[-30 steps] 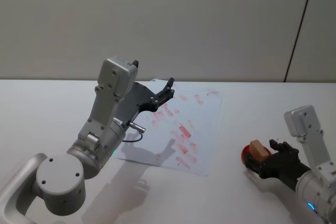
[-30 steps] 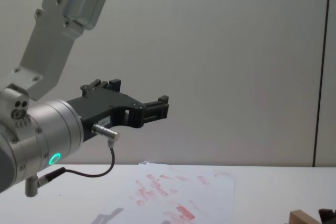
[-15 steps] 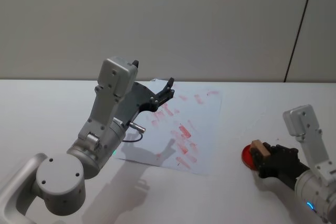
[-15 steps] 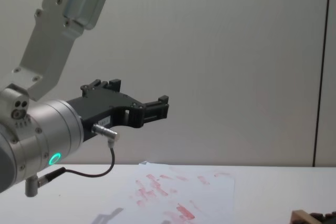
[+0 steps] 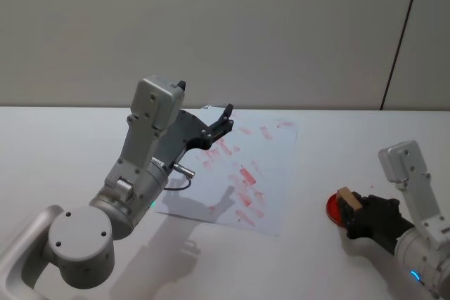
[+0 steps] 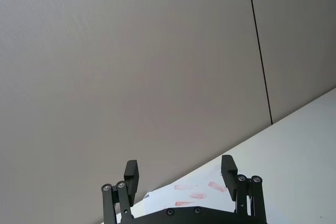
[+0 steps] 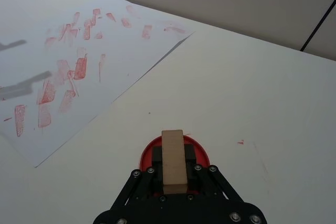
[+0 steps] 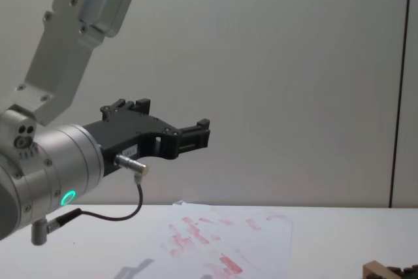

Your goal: Use the one hand to pick up the stamp and affix it onto the A4 paper.

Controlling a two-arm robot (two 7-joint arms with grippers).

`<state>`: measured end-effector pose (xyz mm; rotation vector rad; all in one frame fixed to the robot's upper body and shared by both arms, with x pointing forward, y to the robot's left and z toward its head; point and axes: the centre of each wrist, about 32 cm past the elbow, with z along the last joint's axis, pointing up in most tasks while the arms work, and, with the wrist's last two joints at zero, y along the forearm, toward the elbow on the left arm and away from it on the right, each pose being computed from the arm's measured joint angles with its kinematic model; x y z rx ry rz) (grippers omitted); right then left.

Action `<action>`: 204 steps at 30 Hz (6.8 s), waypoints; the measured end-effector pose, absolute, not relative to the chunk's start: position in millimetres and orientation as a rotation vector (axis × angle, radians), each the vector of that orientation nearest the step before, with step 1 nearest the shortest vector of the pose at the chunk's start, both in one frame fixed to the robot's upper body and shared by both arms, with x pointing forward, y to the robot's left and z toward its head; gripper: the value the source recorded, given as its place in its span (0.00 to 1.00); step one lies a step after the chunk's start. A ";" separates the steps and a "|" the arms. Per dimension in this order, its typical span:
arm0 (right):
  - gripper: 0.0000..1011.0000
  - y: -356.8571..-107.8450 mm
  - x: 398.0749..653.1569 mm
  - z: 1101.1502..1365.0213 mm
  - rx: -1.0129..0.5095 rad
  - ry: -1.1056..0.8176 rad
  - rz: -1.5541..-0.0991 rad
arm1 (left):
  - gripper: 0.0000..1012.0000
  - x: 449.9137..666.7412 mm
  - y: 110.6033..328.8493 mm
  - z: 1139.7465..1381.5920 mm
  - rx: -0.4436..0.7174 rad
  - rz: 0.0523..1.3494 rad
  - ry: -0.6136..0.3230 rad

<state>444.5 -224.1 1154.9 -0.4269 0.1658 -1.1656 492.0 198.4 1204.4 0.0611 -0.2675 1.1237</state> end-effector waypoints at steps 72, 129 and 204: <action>0.22 -130.4 525.6 1177.0 -0.352 0.012 -0.833 | 0.99 492.0 198.4 1204.4 0.061 1.124 -0.268; 0.22 -163.4 519.3 1207.7 -0.239 0.058 -1.008 | 0.99 492.0 198.4 1204.4 0.061 1.124 -0.268; 0.77 -240.8 457.1 1184.3 -0.472 0.167 -1.126 | 0.99 492.0 198.4 1204.4 0.061 1.124 -0.268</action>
